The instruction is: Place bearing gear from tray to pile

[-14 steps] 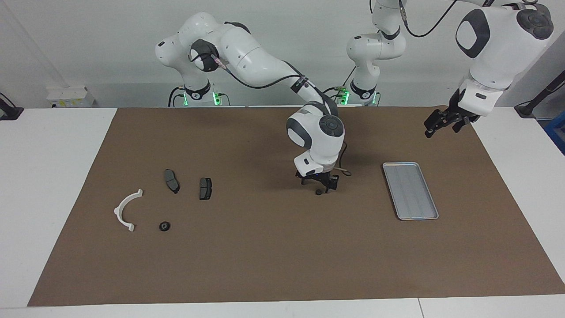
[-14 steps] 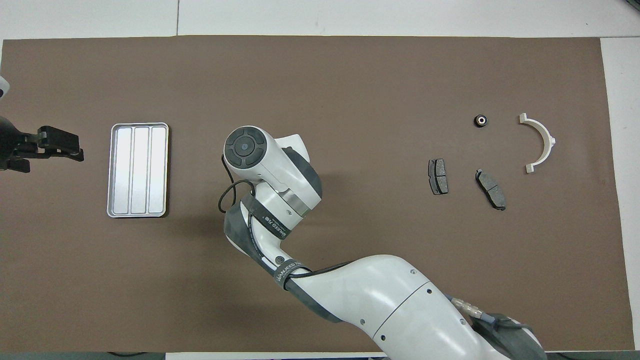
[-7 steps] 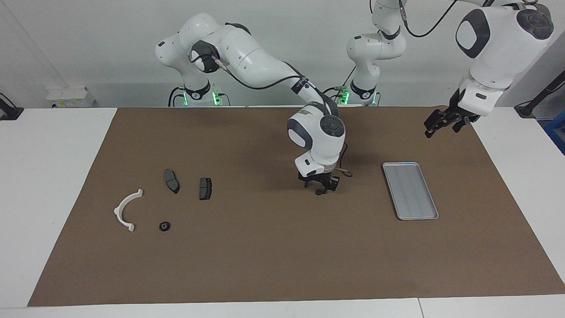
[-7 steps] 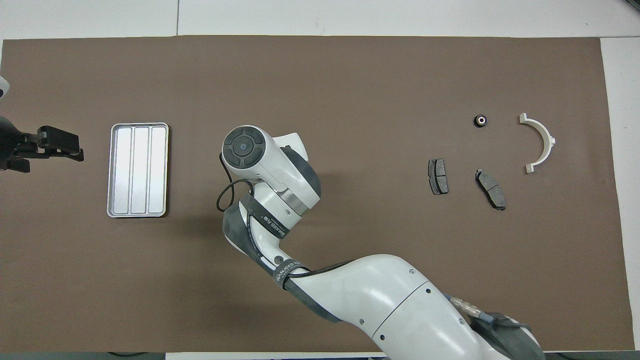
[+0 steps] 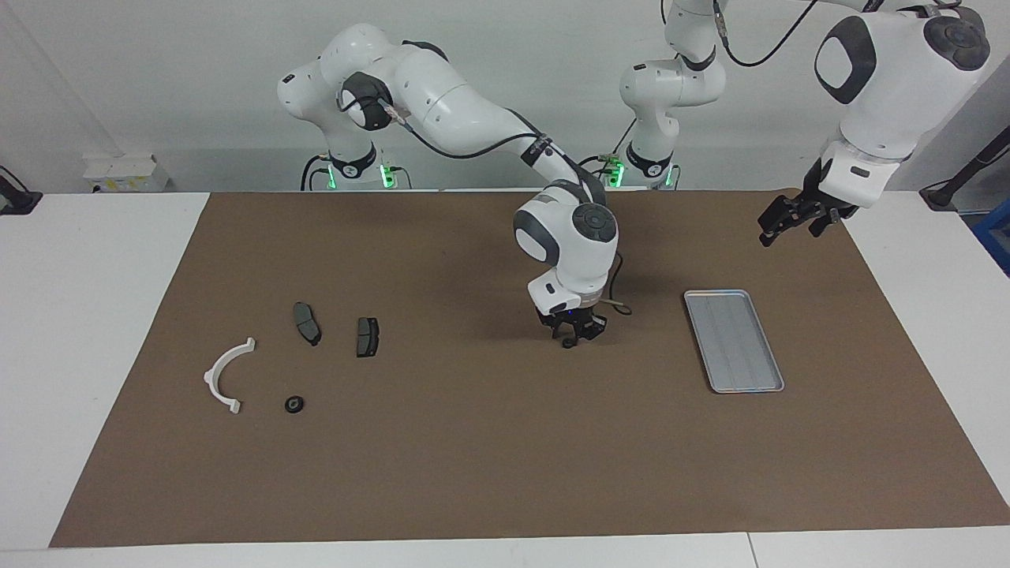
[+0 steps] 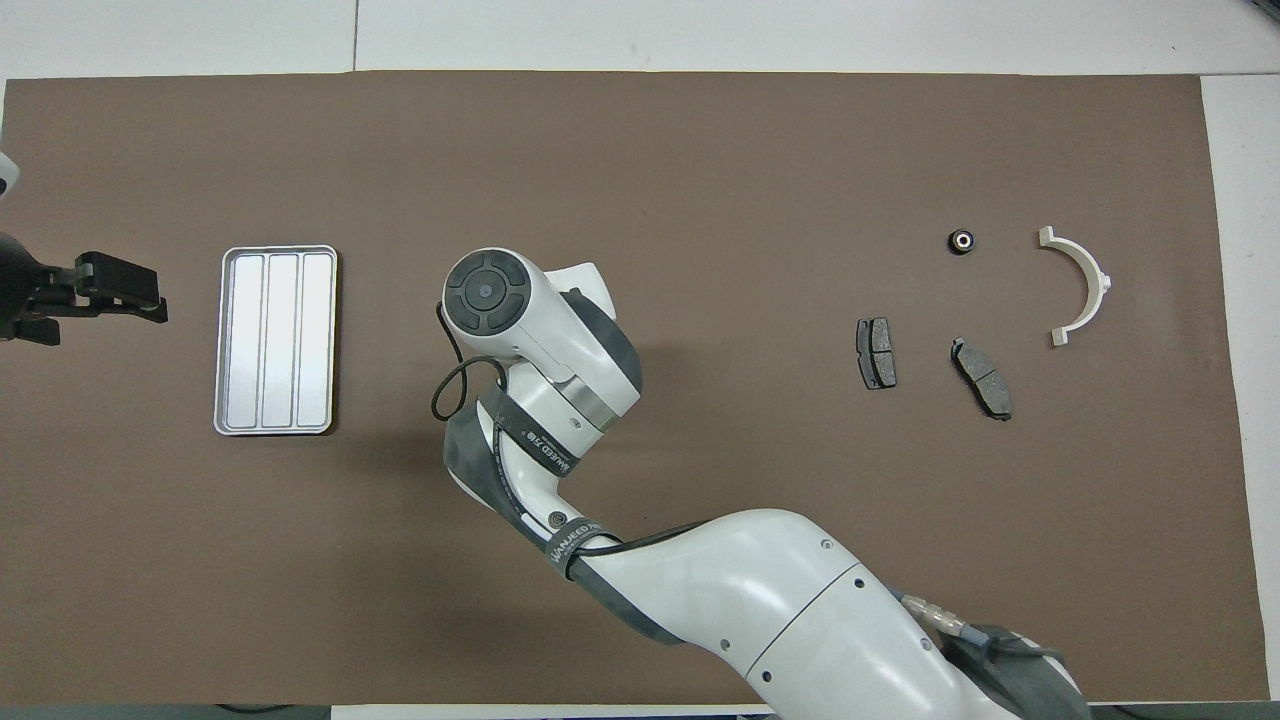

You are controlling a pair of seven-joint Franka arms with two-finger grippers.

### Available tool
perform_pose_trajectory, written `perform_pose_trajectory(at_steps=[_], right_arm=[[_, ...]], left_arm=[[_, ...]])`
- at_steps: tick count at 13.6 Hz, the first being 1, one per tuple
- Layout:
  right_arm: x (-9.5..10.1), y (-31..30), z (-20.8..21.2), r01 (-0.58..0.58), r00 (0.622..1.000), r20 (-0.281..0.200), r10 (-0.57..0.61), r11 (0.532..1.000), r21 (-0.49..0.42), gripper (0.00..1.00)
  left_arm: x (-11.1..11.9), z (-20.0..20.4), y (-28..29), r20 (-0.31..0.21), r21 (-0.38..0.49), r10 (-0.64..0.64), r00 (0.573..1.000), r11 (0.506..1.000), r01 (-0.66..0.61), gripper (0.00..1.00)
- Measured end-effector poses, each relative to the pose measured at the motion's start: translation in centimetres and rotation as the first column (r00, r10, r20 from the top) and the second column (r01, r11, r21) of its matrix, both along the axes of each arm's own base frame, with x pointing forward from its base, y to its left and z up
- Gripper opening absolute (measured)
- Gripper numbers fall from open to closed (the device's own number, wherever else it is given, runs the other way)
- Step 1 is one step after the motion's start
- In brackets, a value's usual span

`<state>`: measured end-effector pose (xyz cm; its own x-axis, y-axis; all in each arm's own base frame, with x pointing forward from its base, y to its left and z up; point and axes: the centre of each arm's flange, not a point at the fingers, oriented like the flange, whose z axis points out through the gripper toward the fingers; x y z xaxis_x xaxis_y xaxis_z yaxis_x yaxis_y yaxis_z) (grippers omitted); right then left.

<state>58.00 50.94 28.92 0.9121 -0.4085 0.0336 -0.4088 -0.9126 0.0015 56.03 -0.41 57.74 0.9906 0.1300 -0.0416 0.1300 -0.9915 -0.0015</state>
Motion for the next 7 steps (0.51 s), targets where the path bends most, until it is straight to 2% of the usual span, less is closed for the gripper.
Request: perform_pose_trajectory(at_steps=[2,3,7], right_arm=[[0.02,-0.02,0.02,0.000,1.000,0.000,0.000,1.000,0.000,0.30],[0.05,-0.04,0.05,0.001,1.000,0.001,-0.001,1.000,0.000,0.22],[0.05,-0.05,0.05,0.002,1.000,0.001,-0.002,1.000,0.000,0.21]], left_arm=[[0.00,0.00,0.00,0.000,0.000,0.000,1.000,1.000,0.000,1.00],[0.00,0.00,0.00,0.000,0.000,0.000,1.000,1.000,0.000,1.00],[0.00,0.00,0.00,0.000,0.000,0.000,1.000,1.000,0.000,1.00]])
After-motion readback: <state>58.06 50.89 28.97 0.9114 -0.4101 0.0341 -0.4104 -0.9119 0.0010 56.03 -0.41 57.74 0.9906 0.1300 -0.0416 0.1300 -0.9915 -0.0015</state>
